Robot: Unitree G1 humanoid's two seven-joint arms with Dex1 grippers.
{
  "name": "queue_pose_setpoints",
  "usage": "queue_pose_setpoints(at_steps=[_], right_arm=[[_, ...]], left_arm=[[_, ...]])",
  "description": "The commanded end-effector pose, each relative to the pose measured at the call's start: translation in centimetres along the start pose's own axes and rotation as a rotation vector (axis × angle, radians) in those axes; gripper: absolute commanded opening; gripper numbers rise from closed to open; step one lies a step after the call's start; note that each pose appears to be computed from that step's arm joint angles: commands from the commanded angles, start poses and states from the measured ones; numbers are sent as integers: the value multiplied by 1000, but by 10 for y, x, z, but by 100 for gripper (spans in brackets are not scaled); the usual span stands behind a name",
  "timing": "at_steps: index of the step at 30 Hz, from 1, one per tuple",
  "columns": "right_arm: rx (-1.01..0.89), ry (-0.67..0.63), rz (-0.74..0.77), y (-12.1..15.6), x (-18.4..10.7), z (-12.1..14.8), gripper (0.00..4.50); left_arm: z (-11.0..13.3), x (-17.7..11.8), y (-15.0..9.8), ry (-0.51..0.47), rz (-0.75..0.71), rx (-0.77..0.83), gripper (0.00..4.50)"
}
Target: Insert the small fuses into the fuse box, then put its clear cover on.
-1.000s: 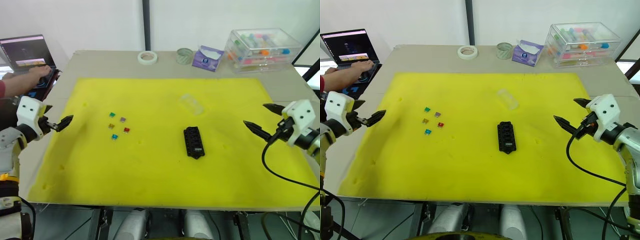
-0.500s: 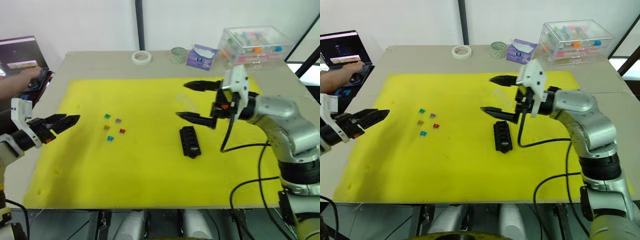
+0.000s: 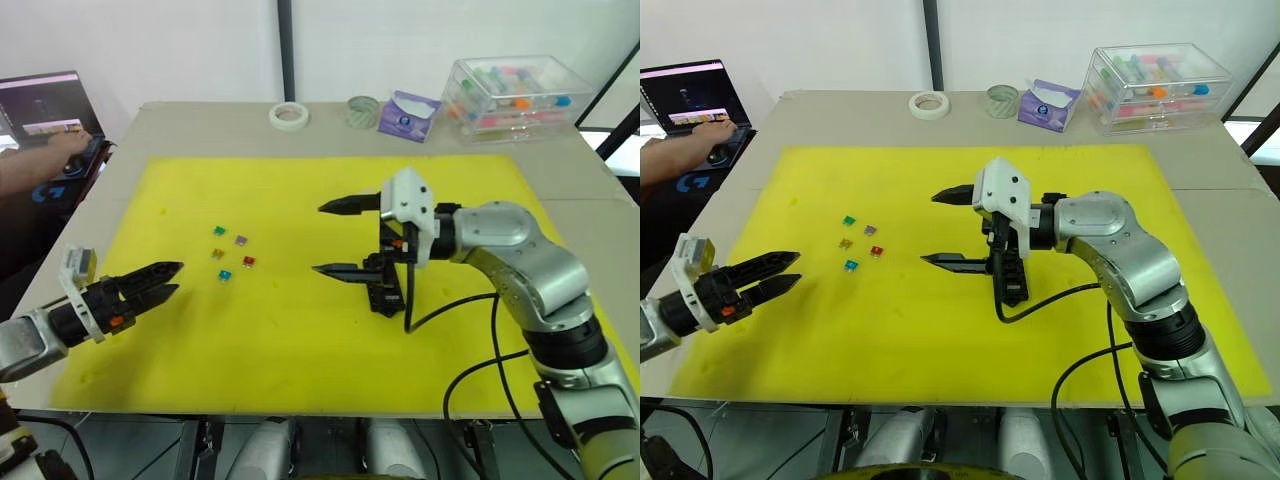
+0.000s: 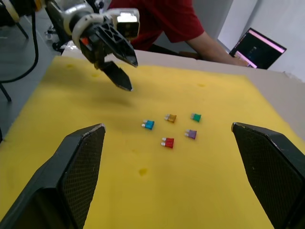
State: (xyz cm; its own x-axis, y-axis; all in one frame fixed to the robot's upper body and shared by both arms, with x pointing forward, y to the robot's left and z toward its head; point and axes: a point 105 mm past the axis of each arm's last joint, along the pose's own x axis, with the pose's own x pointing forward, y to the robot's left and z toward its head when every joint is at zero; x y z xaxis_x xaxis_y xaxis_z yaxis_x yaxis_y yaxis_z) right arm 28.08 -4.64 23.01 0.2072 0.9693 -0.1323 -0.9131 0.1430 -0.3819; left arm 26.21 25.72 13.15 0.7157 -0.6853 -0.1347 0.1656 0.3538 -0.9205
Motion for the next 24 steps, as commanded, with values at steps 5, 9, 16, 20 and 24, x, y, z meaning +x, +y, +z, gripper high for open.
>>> queue_pose_setpoints(at_steps=[5, 9, 16, 20, 24], right_arm=[[-26, -49, -43, -2, 2, 13, 449], [-28, -44, -42, -1, 2, 14, 449], [-25, -51, -48, -2, 3, 16, 449], [-27, -50, -45, -2, 4, 17, 449], [-25, -51, -42, -2, 3, 18, 449]], left_arm=[[-5, 23, 4, -18, -11, -142, 450], [-6, 33, 3, -13, 12, -159, 450], [-4, 46, 6, -13, 56, -160, 450], [-7, 50, 5, 5, 55, -155, 450], [-11, 53, 8, 31, 73, -145, 450]])
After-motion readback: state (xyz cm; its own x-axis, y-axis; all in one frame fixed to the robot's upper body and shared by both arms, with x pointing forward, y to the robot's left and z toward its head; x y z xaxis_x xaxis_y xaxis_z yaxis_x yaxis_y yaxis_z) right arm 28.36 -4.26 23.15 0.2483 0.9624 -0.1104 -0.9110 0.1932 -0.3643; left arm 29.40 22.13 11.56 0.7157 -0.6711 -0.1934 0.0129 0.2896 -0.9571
